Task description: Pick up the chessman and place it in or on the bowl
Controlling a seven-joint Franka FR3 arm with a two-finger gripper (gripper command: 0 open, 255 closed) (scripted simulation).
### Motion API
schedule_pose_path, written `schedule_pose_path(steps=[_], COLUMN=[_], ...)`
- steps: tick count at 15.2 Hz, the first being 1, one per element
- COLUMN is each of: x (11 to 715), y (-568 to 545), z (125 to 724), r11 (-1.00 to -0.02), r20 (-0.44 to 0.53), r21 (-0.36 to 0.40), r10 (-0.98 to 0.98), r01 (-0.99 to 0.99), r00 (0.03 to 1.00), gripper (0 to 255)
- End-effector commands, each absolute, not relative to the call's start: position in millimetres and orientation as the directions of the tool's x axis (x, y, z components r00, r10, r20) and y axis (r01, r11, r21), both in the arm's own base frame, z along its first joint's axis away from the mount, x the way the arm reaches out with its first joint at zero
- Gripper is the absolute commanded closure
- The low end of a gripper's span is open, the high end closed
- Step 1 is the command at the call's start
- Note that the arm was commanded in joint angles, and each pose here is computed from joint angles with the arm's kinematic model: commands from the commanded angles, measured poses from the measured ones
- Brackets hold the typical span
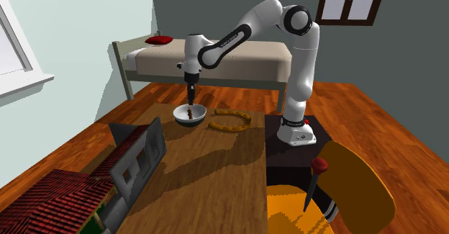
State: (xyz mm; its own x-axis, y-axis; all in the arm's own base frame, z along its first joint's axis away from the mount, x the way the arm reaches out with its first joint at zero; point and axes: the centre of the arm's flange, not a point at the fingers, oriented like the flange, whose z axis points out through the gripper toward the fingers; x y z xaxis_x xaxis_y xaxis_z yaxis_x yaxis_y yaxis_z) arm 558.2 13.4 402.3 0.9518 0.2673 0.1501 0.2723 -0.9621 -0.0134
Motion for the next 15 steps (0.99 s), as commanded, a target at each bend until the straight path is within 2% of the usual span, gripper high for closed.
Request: schedule_pose_path(steps=[1,4,8,15], x=[558.2,558.2,551.2,551.2], y=[13.4,13.4,10.7,10.7], z=[402.3,402.3,451.7,451.7], r11=[-0.962,-0.962,-0.962,-0.962], r20=[0.150,0.150,0.150,0.150], r21=[-0.013,-0.013,-0.013,-0.013], r10=[0.267,0.267,0.267,0.267], r01=[0.272,0.272,0.272,0.272], r00=[0.952,0.952,0.952,0.952], gripper=[0,0,0,0])
